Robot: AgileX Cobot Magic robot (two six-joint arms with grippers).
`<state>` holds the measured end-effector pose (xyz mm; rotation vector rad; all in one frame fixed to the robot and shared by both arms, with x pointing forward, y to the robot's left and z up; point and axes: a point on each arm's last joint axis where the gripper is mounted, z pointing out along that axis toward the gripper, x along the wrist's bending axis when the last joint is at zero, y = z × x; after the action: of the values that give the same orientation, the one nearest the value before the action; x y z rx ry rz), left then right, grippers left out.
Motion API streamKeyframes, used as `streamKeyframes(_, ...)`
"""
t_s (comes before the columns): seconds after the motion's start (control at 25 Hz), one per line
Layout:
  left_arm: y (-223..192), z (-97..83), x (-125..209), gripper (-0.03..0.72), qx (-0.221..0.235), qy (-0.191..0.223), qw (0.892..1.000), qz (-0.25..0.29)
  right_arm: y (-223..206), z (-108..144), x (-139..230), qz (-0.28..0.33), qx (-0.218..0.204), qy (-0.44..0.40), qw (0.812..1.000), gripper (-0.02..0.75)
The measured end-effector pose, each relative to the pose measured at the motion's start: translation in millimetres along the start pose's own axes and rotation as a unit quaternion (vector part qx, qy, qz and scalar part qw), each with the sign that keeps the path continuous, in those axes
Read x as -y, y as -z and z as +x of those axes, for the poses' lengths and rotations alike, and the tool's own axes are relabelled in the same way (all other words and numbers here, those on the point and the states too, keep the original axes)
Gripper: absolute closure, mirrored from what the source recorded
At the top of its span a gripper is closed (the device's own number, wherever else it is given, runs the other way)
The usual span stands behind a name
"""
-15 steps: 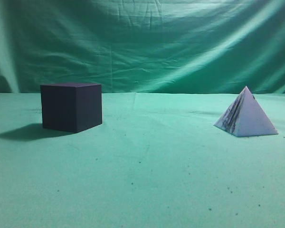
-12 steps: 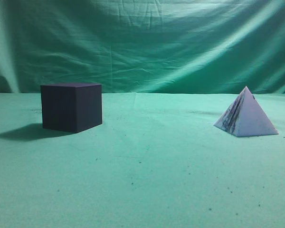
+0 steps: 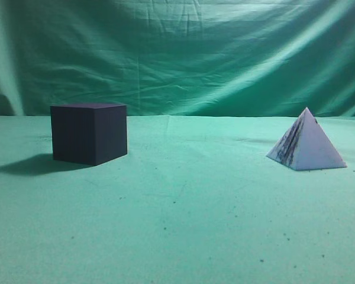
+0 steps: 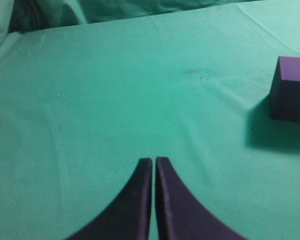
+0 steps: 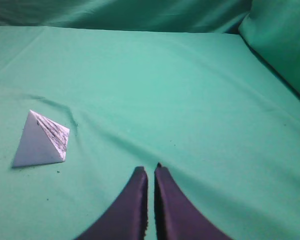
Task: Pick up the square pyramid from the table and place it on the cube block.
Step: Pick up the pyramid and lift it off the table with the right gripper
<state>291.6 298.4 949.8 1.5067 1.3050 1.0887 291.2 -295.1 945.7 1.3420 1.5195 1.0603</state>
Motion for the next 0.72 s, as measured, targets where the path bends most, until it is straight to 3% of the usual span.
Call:
streamKeyframes(0.24, 0.0, 0.0, 0.0, 0.688, 0.0, 0.0, 1.0, 0.0, 0.1, -0.1, -4.6, -0.025, 0.0, -0.002, 1.0, 0.688)
streamKeyframes(0.36, 0.0, 0.0, 0.0, 0.688, 0.0, 0.0, 1.0, 0.0, 2.2, 0.2, -20.2, -0.113, -0.008, -0.064, 0.991, 0.688)
streamKeyframes(0.52, 0.0, 0.0, 0.0, 0.688, 0.0, 0.0, 1.0, 0.0, 13.8, -3.6, -48.0, -0.276, -0.016, -0.126, 0.953, 0.688)
streamKeyframes(0.64, 0.0, 0.0, 0.0, 0.688, 0.0, 0.0, 1.0, 0.0, 21.9, -3.5, -63.2, -0.262, -0.022, -0.134, 0.955, 0.688)
streamKeyframes(0.72, 0.0, 0.0, 0.0, 0.688, 0.0, 0.0, 1.0, 0.0, 28.6, -2.6, -78.2, -0.212, -0.027, -0.133, 0.968, 0.688)
